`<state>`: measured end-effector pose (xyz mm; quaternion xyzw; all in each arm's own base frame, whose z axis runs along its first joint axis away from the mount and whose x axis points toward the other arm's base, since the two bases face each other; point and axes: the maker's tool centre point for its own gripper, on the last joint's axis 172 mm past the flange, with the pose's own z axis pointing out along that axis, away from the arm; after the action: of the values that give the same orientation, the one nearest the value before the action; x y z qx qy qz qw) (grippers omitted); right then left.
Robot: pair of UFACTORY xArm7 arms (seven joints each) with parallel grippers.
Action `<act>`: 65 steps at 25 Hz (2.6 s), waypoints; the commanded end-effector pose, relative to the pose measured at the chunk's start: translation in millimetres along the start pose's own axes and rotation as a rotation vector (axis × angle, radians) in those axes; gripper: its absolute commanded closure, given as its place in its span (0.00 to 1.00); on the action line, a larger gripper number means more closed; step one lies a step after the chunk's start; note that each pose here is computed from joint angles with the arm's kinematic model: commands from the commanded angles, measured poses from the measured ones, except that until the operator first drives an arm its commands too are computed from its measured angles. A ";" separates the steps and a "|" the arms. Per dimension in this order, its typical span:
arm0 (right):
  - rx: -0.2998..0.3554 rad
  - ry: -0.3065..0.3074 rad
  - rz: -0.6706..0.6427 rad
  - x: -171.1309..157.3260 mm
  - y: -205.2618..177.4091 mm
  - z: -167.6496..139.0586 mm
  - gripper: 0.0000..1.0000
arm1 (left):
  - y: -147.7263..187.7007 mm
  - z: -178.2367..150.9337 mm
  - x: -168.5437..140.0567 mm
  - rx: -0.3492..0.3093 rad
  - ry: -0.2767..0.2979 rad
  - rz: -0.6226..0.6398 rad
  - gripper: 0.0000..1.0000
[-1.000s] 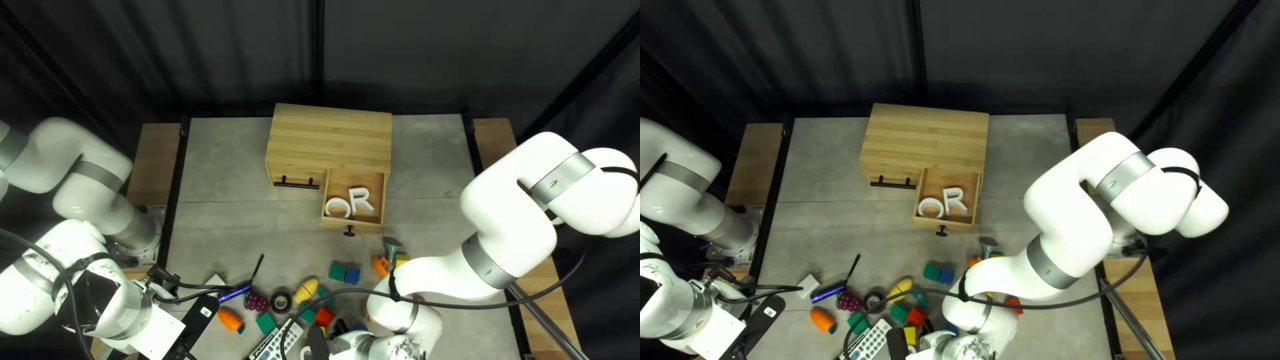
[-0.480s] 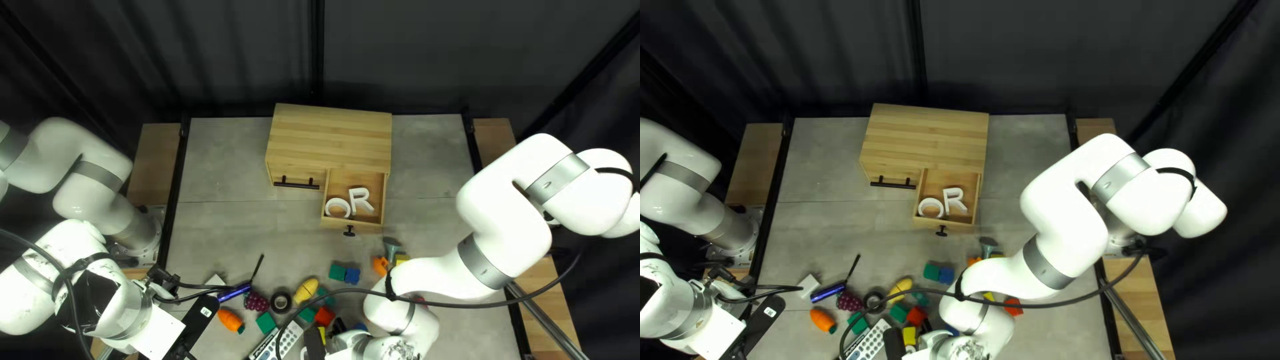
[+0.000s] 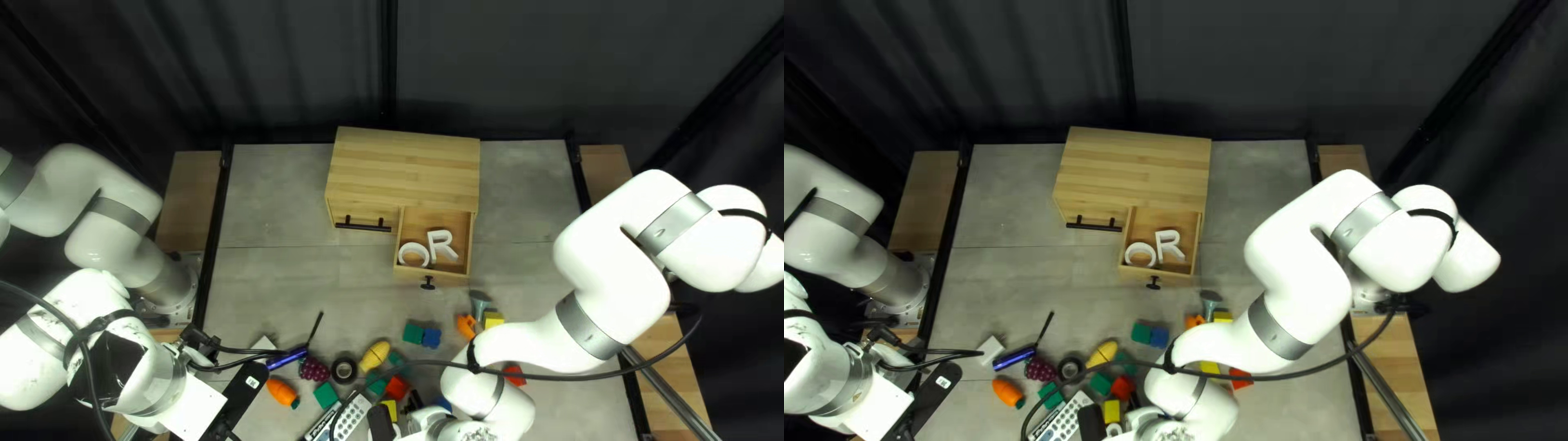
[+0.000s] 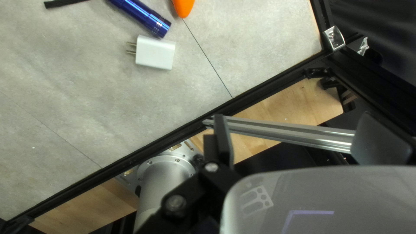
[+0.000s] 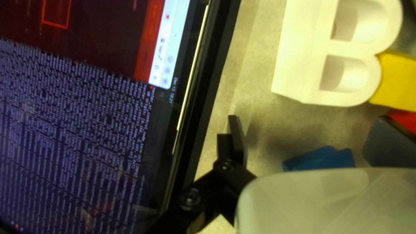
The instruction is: Open drawers and place objects into drawer and close
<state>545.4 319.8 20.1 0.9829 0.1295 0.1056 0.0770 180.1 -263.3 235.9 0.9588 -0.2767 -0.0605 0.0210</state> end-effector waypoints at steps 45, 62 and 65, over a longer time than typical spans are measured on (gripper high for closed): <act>0.010 -0.009 -0.008 12.1 -6.7 -23.6 0.00 | 0.0 0.0 0.0 0.000 0.000 0.000 0.00; 0.024 -0.075 0.019 12.4 6.1 -13.2 0.00 | 0.0 0.0 0.0 0.000 0.000 0.000 0.00; 0.026 -0.088 0.031 12.1 5.0 -13.7 0.00 | 0.0 0.0 0.0 0.000 0.000 0.000 0.00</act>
<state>555.3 319.3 36.3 0.9886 0.1166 0.0664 0.0689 180.1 -263.3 235.9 0.9588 -0.2767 -0.0605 0.0210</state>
